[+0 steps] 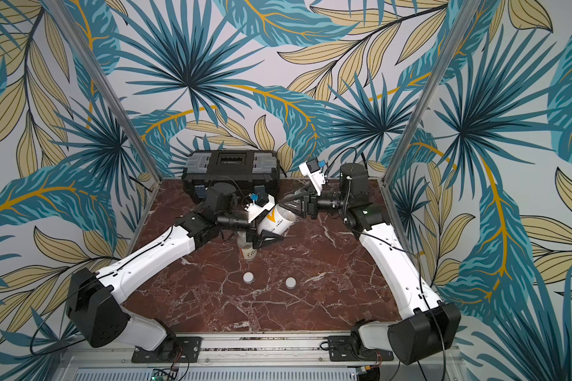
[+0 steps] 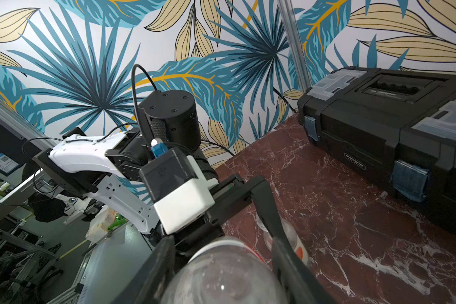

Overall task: Screw on the bottle caps
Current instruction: Pick up the plastic bottle at the center of the board.

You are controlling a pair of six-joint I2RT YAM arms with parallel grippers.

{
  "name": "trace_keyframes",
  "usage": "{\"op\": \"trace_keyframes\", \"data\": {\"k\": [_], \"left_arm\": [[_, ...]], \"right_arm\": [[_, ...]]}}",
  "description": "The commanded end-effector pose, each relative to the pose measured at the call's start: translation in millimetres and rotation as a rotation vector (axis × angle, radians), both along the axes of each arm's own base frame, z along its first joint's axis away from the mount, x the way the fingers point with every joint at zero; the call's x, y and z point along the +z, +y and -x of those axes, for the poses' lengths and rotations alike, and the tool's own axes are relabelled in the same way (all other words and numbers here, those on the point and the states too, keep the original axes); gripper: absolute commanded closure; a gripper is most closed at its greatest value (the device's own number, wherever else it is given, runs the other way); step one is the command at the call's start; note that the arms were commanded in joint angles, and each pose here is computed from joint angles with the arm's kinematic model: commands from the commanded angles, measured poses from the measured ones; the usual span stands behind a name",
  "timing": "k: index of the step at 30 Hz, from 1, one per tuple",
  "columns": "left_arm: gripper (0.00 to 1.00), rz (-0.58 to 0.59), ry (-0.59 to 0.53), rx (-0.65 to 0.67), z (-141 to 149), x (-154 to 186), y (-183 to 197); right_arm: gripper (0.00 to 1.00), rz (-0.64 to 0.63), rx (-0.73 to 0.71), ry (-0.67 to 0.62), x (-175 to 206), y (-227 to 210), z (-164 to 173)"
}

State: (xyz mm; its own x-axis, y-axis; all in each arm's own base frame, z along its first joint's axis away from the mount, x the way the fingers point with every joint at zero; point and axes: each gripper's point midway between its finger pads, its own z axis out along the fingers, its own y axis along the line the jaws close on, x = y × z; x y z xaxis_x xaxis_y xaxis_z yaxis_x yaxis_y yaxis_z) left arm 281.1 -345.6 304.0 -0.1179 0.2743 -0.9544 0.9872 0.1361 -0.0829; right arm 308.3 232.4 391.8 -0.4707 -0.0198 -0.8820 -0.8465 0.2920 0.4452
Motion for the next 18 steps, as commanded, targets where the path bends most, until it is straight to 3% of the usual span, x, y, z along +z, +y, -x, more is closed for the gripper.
{"op": "trace_keyframes", "data": {"k": [1, 18], "left_arm": [[0.00, 0.043, -0.053, -0.005, -1.3, 22.0, -1.8], [0.01, 0.026, -0.014, -0.022, 1.6, 16.5, -2.6]], "right_arm": [[0.58, -0.019, 0.039, -0.003, -0.4, 5.5, 3.9], [0.58, -0.052, 0.055, -0.008, -2.0, 8.5, 3.8]]}}
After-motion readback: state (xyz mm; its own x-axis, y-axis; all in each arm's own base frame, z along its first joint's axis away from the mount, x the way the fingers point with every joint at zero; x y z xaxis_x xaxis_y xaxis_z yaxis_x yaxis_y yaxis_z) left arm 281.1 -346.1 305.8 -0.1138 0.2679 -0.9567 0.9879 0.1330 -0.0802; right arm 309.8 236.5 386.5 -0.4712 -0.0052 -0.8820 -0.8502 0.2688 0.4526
